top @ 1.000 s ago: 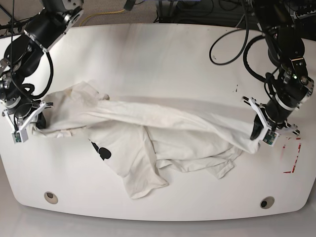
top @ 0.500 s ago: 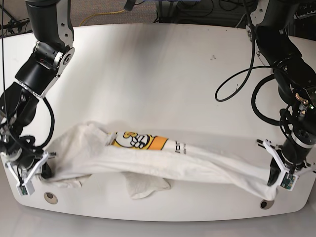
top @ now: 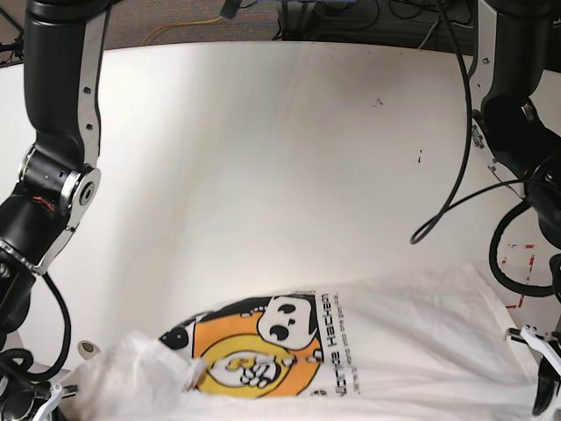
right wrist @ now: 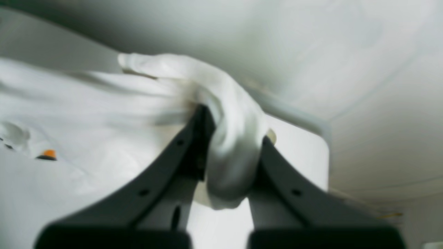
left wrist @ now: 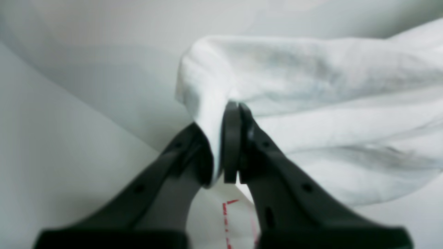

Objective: Fold the T-shirt properly
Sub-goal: 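Lift the shirt with both grippers and shake it out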

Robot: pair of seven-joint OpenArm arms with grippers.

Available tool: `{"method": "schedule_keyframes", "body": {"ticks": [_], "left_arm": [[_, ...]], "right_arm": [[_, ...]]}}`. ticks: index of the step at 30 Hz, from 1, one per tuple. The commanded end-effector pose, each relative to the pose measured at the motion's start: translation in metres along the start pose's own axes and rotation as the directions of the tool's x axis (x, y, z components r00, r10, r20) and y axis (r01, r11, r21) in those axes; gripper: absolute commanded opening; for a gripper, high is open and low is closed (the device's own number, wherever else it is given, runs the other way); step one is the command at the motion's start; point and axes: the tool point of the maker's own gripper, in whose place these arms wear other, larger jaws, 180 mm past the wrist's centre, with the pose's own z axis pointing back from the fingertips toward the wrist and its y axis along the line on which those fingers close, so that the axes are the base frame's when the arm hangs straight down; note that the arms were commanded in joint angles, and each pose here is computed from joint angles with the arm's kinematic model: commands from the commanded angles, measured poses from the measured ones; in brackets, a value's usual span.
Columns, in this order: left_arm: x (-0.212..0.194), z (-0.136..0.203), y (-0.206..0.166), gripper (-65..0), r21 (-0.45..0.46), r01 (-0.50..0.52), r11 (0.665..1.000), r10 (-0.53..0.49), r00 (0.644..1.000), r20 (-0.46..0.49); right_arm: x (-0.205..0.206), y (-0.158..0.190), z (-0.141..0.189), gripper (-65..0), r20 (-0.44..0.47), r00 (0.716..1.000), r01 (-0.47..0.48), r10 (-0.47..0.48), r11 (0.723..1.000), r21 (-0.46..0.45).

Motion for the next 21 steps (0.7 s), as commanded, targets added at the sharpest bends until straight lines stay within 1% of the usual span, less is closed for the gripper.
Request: {"method": "schedule_keyframes", "body": {"ticks": [1,5,8,10,13,16,19,21], "left_arm": [[0.035,0.007,0.038,-65.0,0.074,0.016,0.997,-0.022,0.996,0.087],[0.049,-0.002,0.063,-65.0,0.087,-0.026,0.996,0.017,0.994,0.106],[0.058,0.001,0.080,-65.0,0.113,-0.027,0.993,0.014,0.993,0.120],[0.061,0.001,0.080,-65.0,0.113,-0.024,0.993,0.010,0.992,0.123],[0.061,0.001,0.078,-65.0,0.110,-0.023,0.994,0.009,0.992,0.124],[0.045,-0.003,0.068,-65.0,0.088,-0.020,0.996,0.013,0.996,0.089],[0.030,-0.004,0.053,-65.0,0.060,-0.011,0.998,0.007,0.998,0.062],[0.018,-0.002,0.033,-65.0,0.009,-0.009,1.000,0.008,0.998,0.056]], "right_arm": [[0.051,-0.025,0.029,-65.0,0.097,0.993,-0.062,0.070,0.995,-0.078],[0.083,-0.025,0.042,-65.0,0.140,0.982,-0.113,0.126,0.989,-0.100],[0.089,-0.030,0.054,-65.0,0.137,0.980,-0.126,0.144,0.983,-0.132],[0.085,-0.036,0.065,-65.0,0.137,0.979,-0.130,0.154,0.977,-0.170],[0.062,-0.038,0.063,-65.0,0.105,0.984,-0.123,0.143,0.976,-0.178],[0.020,-0.038,0.054,-65.0,0.050,0.994,-0.082,0.092,0.983,-0.165],[-0.037,-0.036,0.045,-65.0,-0.022,1.000,-0.016,0.013,0.989,-0.150],[-0.073,-0.027,0.041,-65.0,-0.062,0.998,0.018,-0.026,0.993,-0.118]]}}
